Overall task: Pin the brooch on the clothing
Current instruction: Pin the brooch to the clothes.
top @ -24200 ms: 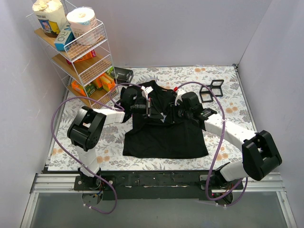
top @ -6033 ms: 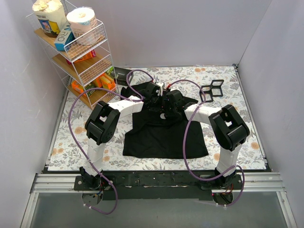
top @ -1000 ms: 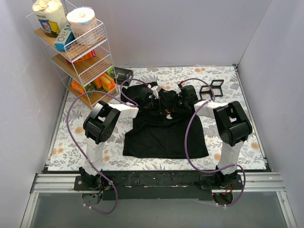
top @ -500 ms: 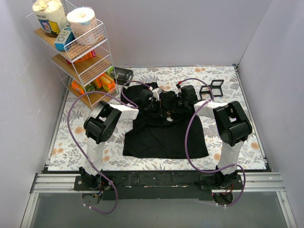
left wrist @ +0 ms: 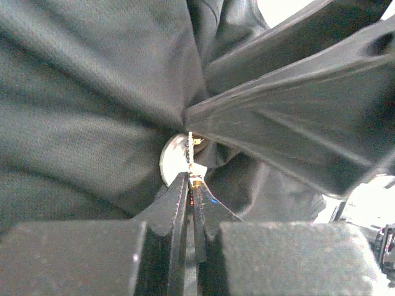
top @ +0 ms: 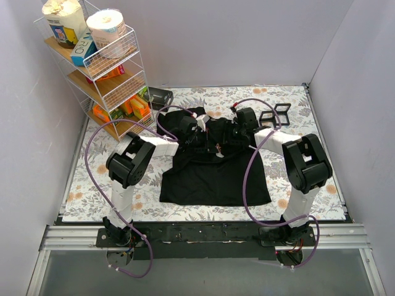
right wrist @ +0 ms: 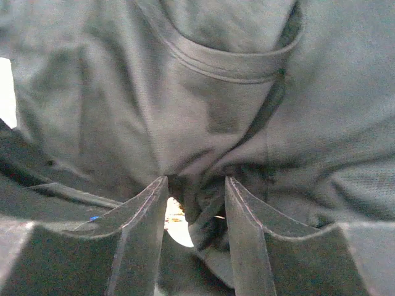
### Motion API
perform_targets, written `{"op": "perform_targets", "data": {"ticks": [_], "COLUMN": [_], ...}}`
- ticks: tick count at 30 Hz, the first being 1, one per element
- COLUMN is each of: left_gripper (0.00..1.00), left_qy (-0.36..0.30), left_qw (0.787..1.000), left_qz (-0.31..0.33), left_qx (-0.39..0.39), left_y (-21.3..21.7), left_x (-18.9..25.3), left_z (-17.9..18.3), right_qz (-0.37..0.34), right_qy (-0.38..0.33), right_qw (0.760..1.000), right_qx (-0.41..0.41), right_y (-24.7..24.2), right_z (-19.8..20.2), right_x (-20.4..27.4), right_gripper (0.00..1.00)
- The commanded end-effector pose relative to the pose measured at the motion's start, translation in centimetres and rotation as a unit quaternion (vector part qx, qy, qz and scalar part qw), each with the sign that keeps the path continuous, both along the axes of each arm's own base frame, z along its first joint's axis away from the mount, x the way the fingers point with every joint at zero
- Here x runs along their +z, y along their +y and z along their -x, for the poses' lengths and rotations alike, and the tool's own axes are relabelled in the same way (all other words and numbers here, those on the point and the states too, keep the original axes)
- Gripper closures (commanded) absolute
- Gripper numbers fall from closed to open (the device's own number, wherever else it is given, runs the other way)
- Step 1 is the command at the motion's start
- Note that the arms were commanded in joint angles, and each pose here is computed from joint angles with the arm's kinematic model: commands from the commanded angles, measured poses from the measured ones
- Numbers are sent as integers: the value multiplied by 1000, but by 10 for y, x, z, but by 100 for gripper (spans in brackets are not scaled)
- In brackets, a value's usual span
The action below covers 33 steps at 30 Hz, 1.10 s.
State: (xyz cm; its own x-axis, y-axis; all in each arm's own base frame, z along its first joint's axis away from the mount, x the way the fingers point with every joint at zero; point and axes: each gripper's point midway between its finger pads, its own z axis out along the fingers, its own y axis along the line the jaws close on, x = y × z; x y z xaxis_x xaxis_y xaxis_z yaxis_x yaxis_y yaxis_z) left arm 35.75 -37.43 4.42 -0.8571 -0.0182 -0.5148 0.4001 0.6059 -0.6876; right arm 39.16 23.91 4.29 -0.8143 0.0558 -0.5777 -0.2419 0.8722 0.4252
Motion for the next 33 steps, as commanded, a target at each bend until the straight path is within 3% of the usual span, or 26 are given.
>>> {"op": "perform_targets", "data": {"ticks": [1,11,26,33], "left_gripper": [100,100,100,100], "left_qy": [-33,-39,-31,-26], "left_qw": [998,995,994,993], "left_qz": [50,93,101,104], "left_qx": [-23,-28,-38,-44], "left_y": [-7,-5,1,1], "left_x": [47,66,58,55], "left_z": [10,14,14,16], "right_qz": [-65,-55,-20,-41], "right_qy": [-72,-48,4,-4], "right_qw": [995,997,995,998], "right_qx": [31,-29,-93,-50], "right_y": [24,-14,-55,-43], "right_z": [-2,14,18,23], "right_x": [76,57,2,-2], "right_gripper": [48,48,51,51]}}
